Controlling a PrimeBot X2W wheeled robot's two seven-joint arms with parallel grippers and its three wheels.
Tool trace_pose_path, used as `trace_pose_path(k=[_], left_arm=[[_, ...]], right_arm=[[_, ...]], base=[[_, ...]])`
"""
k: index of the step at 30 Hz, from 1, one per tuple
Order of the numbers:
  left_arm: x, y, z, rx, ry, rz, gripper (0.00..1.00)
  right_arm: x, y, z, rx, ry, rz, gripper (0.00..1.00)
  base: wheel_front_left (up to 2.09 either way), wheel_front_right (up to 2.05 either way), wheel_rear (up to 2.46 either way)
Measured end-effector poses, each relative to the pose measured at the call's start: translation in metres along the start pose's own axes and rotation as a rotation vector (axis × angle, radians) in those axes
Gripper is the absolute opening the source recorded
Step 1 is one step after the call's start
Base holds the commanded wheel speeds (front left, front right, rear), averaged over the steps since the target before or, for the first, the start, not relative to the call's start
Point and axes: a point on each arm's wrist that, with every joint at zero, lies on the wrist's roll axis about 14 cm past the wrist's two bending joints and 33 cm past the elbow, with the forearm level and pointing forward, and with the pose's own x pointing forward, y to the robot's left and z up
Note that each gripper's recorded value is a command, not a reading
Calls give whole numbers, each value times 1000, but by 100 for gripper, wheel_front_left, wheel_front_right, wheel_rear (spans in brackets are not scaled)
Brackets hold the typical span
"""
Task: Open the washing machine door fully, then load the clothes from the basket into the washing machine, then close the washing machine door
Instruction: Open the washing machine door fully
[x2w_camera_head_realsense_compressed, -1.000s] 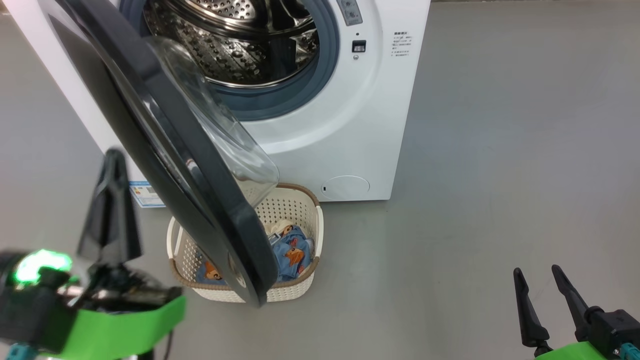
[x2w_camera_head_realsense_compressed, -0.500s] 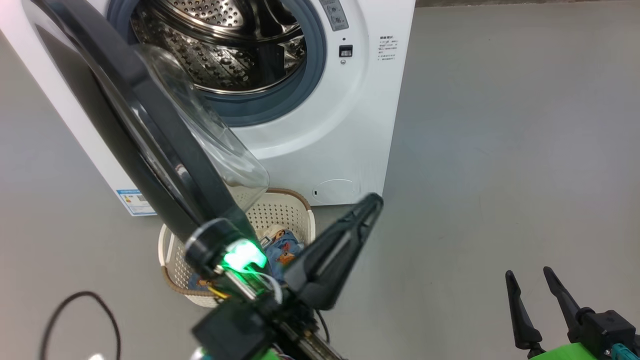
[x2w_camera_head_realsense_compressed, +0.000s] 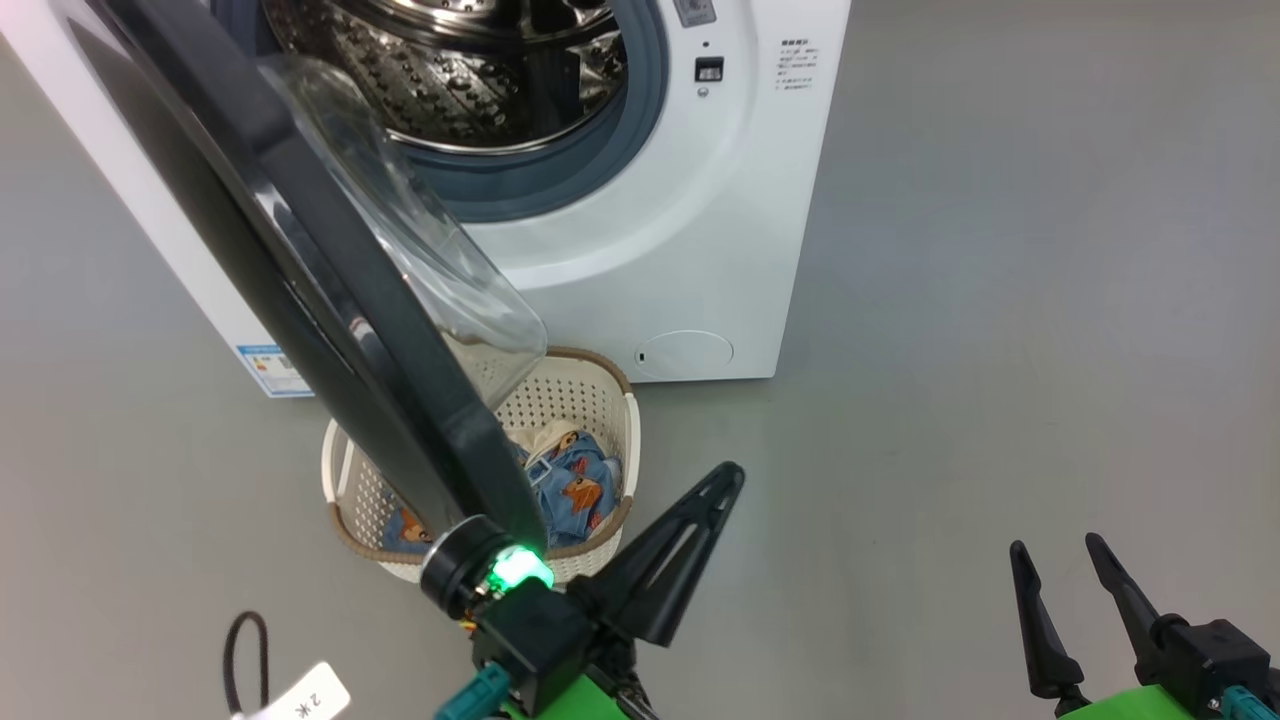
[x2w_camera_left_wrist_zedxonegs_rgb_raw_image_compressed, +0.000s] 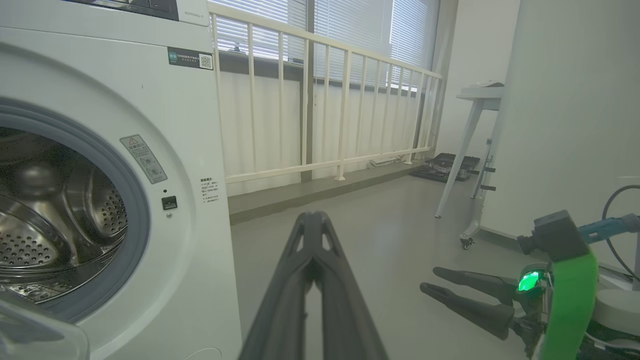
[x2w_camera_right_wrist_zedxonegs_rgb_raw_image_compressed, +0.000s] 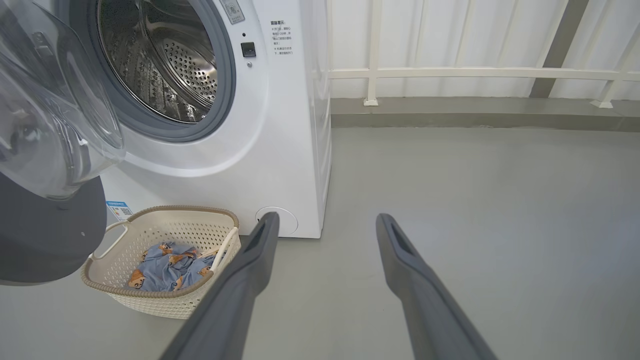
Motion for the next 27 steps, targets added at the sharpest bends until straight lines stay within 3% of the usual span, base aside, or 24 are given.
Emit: trace_pose_path(k=[12,27], left_arm=[[-12,51,-33,5,88,171,0],[-20,70,-48,-17,133,256,0]], right_arm=[[12,7,-7,5,17,22,100],[21,15,-17,6,46,56,100]], base=[[0,0,0],[0,0,0]])
